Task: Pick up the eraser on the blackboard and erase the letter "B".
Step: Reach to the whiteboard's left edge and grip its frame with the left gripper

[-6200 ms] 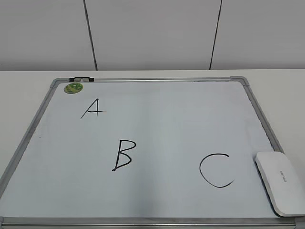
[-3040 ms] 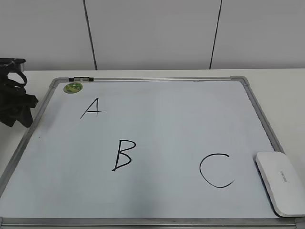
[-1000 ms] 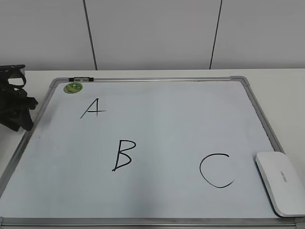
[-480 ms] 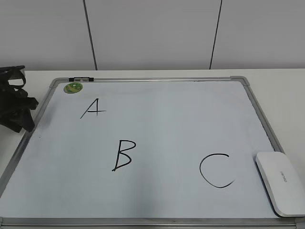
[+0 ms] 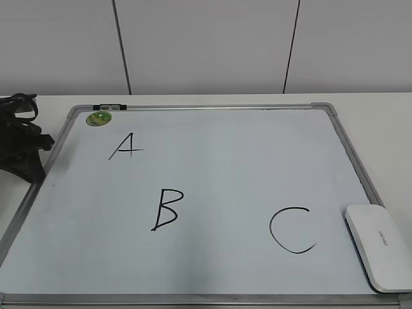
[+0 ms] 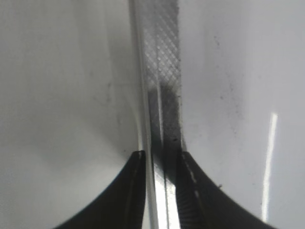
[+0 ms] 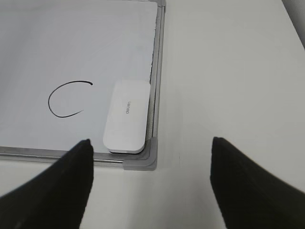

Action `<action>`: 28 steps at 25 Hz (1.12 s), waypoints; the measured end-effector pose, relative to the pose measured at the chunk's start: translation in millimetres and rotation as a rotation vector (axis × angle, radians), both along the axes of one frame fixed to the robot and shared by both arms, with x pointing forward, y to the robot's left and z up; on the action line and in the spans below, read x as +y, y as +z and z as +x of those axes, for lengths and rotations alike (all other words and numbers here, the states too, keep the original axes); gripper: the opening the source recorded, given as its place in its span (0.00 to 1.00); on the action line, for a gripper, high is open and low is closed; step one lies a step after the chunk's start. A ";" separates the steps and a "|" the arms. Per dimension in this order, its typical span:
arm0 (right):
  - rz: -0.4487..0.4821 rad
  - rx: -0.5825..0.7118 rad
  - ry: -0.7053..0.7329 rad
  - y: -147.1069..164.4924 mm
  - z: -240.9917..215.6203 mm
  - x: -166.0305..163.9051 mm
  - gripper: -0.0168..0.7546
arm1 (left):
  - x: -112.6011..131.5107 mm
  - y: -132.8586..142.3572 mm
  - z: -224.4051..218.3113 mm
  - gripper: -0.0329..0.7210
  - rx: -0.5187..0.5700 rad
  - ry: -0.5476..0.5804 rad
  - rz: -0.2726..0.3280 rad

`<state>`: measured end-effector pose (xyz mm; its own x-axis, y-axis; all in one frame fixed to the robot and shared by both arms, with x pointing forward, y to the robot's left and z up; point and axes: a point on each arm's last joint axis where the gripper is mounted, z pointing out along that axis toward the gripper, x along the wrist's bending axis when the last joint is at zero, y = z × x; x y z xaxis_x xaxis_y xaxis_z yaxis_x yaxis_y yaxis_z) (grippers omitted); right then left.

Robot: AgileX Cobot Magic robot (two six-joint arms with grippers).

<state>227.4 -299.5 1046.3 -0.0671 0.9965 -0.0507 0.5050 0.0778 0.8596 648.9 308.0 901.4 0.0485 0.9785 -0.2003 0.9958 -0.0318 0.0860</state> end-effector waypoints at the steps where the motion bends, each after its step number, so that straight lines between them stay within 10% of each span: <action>1: 0.000 0.000 0.000 0.0 0.0 0.0 0.78 | 0.0 0.4 0.4 0.11 -0.002 0.000 0.000; 21: 0.017 -0.042 0.011 10.7 -2.5 1.4 0.78 | 0.1 0.9 -0.1 0.06 0.008 0.010 -0.007; 28: -0.009 0.149 0.019 30.6 41.5 3.0 0.78 | 0.0 0.9 -0.1 0.06 0.008 0.011 -0.008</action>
<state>268.9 -296.5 1076.9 -0.0930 0.9945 -0.0479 0.6253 0.0958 0.7745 648.9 308.1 902.3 0.0367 0.9774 -0.2082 0.9967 -0.0207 0.0787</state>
